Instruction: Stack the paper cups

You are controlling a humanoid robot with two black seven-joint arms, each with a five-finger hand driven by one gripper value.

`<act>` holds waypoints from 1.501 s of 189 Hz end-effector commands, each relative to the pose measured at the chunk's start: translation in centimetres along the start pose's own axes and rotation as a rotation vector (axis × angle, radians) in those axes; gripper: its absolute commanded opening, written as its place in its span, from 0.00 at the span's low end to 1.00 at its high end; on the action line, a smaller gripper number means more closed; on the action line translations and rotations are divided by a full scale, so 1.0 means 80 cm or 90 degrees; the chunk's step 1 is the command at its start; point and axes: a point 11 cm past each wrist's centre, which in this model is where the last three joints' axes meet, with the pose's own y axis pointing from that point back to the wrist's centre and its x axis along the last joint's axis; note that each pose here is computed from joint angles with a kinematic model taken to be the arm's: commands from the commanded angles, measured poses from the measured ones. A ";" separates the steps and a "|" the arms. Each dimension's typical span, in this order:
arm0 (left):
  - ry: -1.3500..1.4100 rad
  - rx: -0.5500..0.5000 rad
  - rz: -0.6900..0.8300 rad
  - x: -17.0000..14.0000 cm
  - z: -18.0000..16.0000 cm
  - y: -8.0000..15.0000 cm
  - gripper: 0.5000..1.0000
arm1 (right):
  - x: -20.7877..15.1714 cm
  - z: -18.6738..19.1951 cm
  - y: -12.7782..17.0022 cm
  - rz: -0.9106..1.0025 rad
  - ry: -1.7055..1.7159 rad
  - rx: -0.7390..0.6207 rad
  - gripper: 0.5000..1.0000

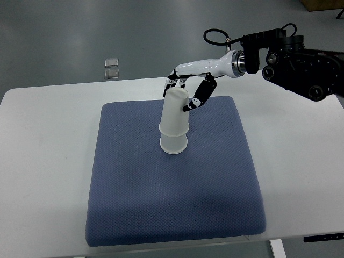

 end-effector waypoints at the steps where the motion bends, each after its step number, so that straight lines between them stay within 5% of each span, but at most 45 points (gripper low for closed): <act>1: 0.000 0.000 0.000 0.000 0.000 0.000 1.00 | 0.000 0.000 0.000 -0.001 -0.001 0.000 0.60; 124: 0.000 0.000 0.000 0.000 0.000 0.000 1.00 | 0.007 0.001 0.008 0.002 0.000 -0.004 0.63; 155: 0.000 0.000 0.000 0.000 0.000 0.000 1.00 | 0.007 0.000 0.006 0.001 -0.001 -0.001 0.80; 175: 0.000 0.000 0.000 0.000 0.000 0.000 1.00 | 0.005 -0.002 0.004 -0.002 -0.003 0.001 0.83; 284: 0.000 0.000 0.000 0.000 0.000 0.000 1.00 | 0.033 0.006 0.018 0.075 -0.085 0.020 0.83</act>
